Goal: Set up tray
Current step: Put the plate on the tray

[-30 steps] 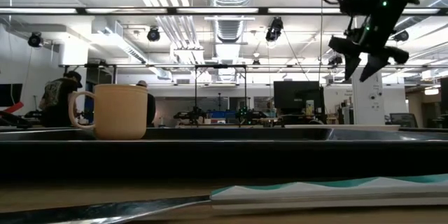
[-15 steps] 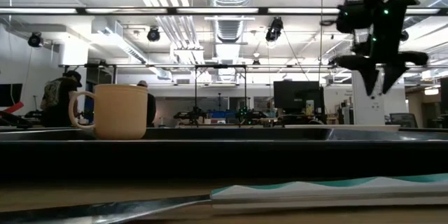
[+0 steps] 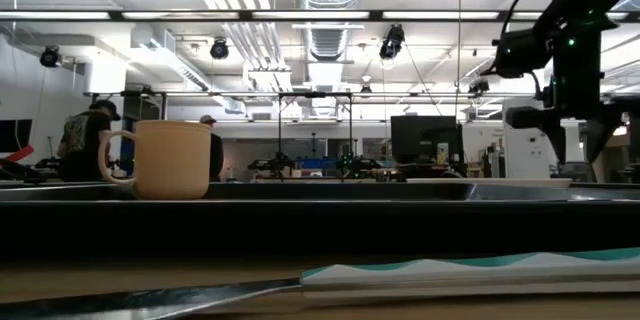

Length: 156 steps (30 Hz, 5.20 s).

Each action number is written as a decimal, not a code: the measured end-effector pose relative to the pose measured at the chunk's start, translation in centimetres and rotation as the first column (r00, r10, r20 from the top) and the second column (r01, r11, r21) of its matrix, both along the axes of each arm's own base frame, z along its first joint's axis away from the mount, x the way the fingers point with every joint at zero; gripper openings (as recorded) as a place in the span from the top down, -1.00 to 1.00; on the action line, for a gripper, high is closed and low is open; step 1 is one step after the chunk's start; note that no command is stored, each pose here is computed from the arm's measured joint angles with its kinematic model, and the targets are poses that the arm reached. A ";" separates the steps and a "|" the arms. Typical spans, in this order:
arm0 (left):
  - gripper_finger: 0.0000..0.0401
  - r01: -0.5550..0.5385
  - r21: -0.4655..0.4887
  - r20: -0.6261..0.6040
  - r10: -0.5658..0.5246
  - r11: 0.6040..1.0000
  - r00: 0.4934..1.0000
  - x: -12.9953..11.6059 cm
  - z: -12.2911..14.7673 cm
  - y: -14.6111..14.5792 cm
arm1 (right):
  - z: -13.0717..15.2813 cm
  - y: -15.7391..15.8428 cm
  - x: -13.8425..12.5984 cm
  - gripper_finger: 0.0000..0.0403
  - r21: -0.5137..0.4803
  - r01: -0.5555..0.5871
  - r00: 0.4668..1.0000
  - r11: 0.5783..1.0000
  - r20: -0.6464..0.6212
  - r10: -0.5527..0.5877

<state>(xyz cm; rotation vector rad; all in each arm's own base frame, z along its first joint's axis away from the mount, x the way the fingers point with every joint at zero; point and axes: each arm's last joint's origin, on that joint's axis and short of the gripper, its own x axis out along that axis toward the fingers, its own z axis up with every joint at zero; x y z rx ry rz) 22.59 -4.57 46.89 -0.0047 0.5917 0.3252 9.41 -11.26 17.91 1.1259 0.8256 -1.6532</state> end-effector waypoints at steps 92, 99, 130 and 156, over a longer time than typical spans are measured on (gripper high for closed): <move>1.00 -0.184 0.032 0.102 0.180 0.982 0.978 -2.7 1.4 2.0 | 27.0 9.6 13.3 0.96 -0.278 -0.851 0.248 0.446 0.536 0.807; 1.00 -0.221 0.060 0.120 0.213 0.973 0.970 -4.8 2.2 3.5 | 22.7 9.5 19.8 0.96 -0.293 -0.875 0.218 0.384 0.470 0.855; 1.00 -0.224 0.078 0.140 0.212 0.971 0.967 -8.5 1.9 4.2 | 0.6 11.8 23.3 0.96 -0.109 -0.889 0.354 0.445 0.456 0.817; 1.00 -0.227 0.075 0.135 0.216 0.971 0.967 -8.1 1.9 4.1 | -4.8 11.8 24.2 0.96 -0.071 -0.867 0.408 0.494 0.471 0.782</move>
